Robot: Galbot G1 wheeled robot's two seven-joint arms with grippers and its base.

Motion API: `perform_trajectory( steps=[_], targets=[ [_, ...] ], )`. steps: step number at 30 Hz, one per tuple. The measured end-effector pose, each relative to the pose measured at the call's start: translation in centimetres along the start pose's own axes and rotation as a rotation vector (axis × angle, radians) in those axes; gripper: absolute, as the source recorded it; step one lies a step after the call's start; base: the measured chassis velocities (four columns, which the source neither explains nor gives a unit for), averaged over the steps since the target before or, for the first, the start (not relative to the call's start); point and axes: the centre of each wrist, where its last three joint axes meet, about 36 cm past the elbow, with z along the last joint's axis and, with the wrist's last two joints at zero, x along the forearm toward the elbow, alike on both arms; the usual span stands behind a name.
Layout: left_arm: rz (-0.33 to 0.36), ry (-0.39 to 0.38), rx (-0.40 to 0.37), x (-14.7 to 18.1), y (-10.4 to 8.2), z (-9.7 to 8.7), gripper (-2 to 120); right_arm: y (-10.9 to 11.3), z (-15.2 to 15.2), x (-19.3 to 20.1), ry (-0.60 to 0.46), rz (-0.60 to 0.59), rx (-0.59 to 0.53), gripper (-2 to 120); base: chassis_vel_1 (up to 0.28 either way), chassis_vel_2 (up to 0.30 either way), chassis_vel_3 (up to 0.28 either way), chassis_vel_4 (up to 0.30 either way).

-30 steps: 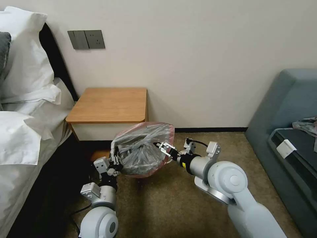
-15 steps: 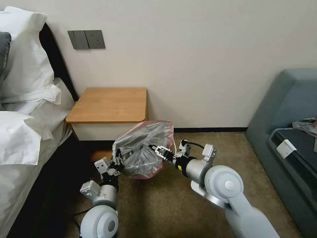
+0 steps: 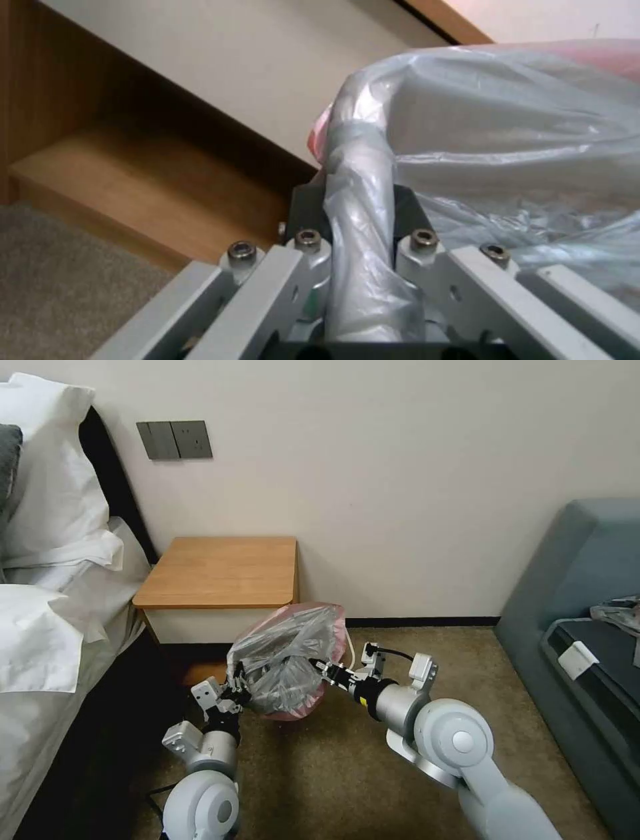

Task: Pick up the garbage bag from the table and place it over the trash can.

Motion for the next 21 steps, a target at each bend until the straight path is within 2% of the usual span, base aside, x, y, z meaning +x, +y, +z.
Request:
perform_trajectory(
  steps=[8, 13, 21],
  targets=[
    [-0.018, 0.021, 0.033, -0.4, 0.5, -0.1, 6, 0.1, 0.9, 2.1, -0.013, -0.017, 0.018, 0, 0.0, 0.0, 0.0, 0.0],
    [-0.025, 0.021, 0.042, -0.8, 0.8, -0.3, 6, -0.9, 2.0, 3.1, 0.005, -0.004, 0.013, 0, 0.0, 0.0, 0.0, 0.0],
    [-0.023, 0.021, 0.049, -0.9, 0.9, -0.5, 6, -2.6, 1.3, 2.8, -0.007, 0.032, 0.009, 0, 0.0, 0.0, 0.0, 0.0]
  ],
)
